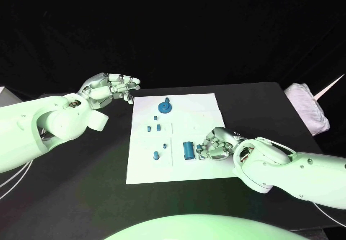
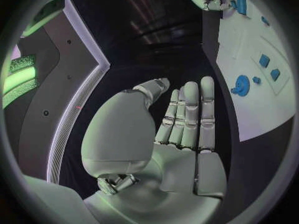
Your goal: Assemble the parts on the task board
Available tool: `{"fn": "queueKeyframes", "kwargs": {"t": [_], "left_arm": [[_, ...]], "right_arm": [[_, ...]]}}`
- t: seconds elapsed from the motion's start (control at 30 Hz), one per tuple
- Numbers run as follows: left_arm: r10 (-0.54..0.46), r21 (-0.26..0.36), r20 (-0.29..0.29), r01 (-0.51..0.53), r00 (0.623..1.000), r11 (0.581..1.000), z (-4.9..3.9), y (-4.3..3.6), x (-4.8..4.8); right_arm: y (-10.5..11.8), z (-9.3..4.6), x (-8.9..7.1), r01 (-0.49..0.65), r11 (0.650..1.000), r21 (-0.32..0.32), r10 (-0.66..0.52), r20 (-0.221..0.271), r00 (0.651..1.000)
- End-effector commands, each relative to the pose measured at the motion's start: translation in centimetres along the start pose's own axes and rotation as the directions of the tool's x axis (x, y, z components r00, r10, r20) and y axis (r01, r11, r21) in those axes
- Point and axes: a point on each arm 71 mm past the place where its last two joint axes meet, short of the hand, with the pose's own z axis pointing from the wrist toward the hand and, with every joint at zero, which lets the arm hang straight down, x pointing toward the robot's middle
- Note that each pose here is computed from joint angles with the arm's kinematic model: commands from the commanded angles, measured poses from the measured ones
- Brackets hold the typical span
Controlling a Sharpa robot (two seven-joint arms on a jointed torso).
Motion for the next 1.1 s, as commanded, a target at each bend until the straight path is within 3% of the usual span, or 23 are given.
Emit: {"fn": "queueKeyframes", "kwargs": {"t": [0.03, 0.67, 1.1], "left_arm": [[-0.011, 0.003, -0.020, 0.011, 1.000, 1.000, 0.04, -0.06, 0.24], [-0.011, 0.001, -0.020, 0.011, 1.000, 1.000, 0.05, -0.05, 0.21], [-0.011, 0.000, -0.019, 0.011, 1.000, 1.000, 0.05, -0.03, 0.19]], "right_arm": [[-0.07, 0.09, 0.29, 0.019, 1.000, 0.006, -0.019, -0.026, 0.999], [-0.05, 0.30, 0.54, 0.050, 0.999, 0.000, -0.049, -0.051, 0.997], [0.05, 0.26, 0.47, 0.040, 0.999, -0.006, -0.040, -0.034, 0.999]]}}
